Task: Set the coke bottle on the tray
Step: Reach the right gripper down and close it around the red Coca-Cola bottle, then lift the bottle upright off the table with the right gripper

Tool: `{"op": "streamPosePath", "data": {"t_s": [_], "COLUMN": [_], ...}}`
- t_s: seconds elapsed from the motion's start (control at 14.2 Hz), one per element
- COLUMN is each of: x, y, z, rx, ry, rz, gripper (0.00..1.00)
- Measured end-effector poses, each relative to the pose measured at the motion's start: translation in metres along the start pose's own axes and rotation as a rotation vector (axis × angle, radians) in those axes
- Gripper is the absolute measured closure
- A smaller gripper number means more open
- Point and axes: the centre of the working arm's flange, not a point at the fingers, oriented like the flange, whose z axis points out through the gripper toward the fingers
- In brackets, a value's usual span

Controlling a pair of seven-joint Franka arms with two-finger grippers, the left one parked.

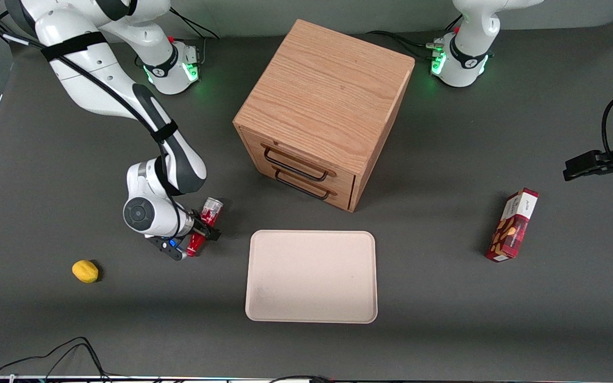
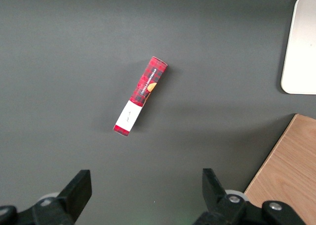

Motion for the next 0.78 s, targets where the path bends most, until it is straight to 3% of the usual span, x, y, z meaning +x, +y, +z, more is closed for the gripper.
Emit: {"op": "streamPosePath", "data": {"t_s": [0.21, 0.28, 0.56, 0.78], "x": [-0.005, -0.006, -0.007, -0.012], "y": [-0.002, -0.002, -0.006, -0.013], "z": [0.001, -0.001, -0.024, -0.108], "rx": [0.004, 0.006, 0.032, 0.048], "ry": [0.0, 0.0, 0.025, 0.04], "rz": [-0.007, -0.009, -0.015, -0.064], "gripper": [0.42, 0.45, 0.45, 0.45]}}
